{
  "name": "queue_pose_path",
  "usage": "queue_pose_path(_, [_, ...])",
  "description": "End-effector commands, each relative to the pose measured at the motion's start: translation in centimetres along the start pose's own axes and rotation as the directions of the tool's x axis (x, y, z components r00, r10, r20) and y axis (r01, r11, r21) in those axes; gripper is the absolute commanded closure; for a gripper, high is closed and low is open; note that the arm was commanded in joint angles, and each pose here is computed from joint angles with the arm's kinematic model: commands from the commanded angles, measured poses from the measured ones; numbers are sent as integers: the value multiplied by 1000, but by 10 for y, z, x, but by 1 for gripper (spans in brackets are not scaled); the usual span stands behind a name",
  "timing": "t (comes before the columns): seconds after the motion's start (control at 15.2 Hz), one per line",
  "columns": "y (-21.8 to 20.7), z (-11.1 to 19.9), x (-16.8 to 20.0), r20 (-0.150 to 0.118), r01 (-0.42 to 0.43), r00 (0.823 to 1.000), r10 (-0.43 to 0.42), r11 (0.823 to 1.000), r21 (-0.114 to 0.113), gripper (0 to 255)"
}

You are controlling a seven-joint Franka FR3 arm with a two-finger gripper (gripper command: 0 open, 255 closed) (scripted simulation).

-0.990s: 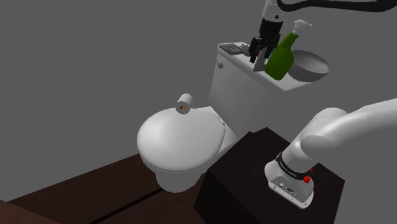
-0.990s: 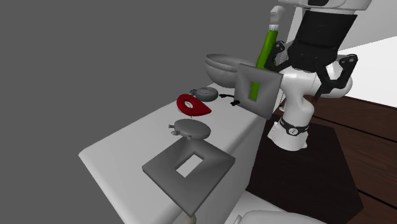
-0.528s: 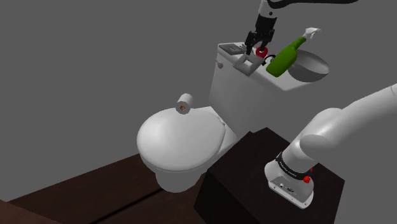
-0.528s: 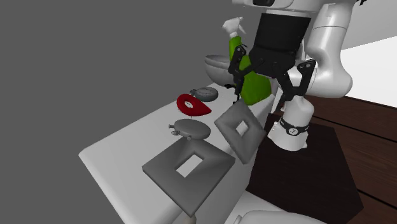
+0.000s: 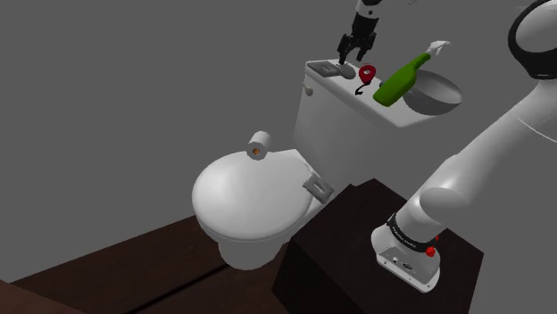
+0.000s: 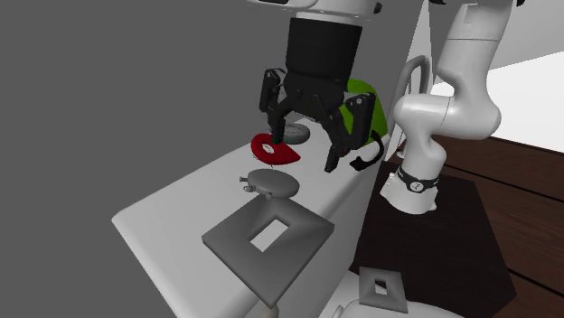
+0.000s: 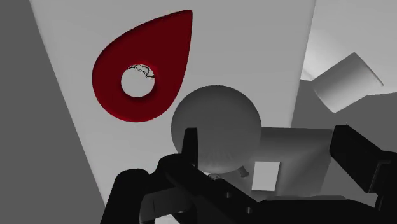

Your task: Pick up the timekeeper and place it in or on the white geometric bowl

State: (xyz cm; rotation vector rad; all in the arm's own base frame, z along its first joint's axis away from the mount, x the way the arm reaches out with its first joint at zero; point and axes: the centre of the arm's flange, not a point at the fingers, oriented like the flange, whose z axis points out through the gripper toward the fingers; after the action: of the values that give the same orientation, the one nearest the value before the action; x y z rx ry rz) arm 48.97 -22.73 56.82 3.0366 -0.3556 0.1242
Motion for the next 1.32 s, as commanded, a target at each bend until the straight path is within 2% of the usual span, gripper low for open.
queue_pose_path(0.0, [13, 2, 21, -16, -5, 1000, 5, 1000, 2, 0])
queue_pose_path(0.2, [30, 4, 44, -33, -11, 999, 12, 1000, 5, 0])
queue_pose_path(0.66, [30, 44, 46, -33, -11, 999, 12, 1000, 5, 0])
queue_pose_path(1.19, [30, 44, 46, -33, -11, 999, 12, 1000, 5, 0])
queue_pose_path(1.25, [30, 44, 46, -33, -11, 999, 12, 1000, 5, 255])
